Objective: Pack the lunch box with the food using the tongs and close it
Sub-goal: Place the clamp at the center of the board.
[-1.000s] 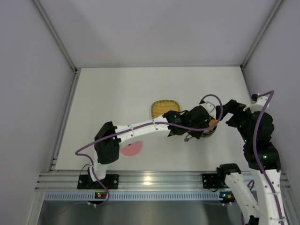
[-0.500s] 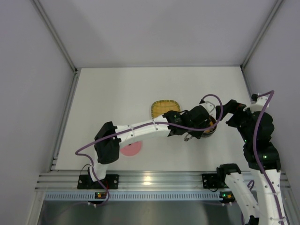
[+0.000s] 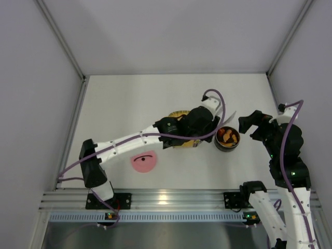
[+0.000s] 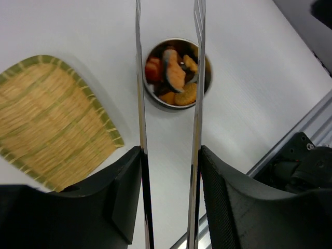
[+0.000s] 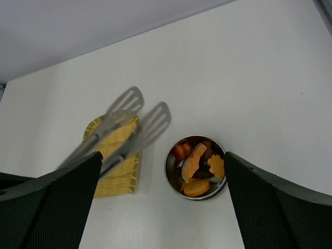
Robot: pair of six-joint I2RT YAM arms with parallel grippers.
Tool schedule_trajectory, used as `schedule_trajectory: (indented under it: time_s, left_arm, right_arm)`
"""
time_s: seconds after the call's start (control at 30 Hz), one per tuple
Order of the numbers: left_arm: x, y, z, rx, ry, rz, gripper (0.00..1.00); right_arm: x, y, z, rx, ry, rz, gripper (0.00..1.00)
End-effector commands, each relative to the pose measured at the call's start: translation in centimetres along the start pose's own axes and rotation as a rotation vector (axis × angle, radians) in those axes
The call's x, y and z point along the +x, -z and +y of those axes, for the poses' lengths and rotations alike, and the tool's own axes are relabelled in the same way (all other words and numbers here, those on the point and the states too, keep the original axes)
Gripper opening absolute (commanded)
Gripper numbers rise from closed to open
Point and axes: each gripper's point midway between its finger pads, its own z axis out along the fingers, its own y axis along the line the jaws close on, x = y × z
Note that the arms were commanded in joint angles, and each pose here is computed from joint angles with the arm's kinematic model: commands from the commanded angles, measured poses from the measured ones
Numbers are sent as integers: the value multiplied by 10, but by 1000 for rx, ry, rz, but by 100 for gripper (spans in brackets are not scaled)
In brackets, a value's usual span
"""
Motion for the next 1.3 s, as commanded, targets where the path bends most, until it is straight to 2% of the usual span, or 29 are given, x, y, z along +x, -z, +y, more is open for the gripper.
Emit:
schedule_trajectory:
  time_s: [0.0,0.03,0.07,0.1,0.13,0.17,0.27,0.47,0.67,0.9,0.97,1.13,1.27]
  left_arm:
    - [-50,43,61,-162,128,-176,52]
    - [-37,42,84,-217,154,-155,52]
    - [-48,59,125,-285,248,-194,52]
    - [-46,65,148,-317,292,-202,52]
    - [-27,65,175,-377,322,-179,52]
    - [-35,82,214,-453,393,-235,54]
    - [-10,93,284,-598,499,-237,54]
    - [35,84,367,-764,660,-200,54]
    - [80,50,405,-805,738,-115,53]
    - [120,12,418,-808,775,6,59]
    - [126,7,418,-803,778,26,67]
    - [135,0,416,-778,769,52,76]
    - [124,3,415,-767,755,28,83]
  right_arm:
    - [-14,9,2,1,7,-38,100]
    - [-14,8,2,-1,8,-35,99]
    - [-13,7,2,-3,8,-31,100]
    - [-13,7,3,-5,6,-31,99]
    - [-13,6,5,-13,5,-27,100]
    - [-14,6,5,-13,-1,-27,100]
    - [-11,5,10,-44,-10,-20,99]
    - [-13,4,15,-64,-10,-9,99]
    - [-14,4,16,-66,-7,-11,99]
    - [-14,5,18,-75,6,1,99]
    - [-14,4,17,-72,13,7,99]
    - [-11,0,19,-77,17,28,99]
    - [-14,-2,20,-77,26,38,99]
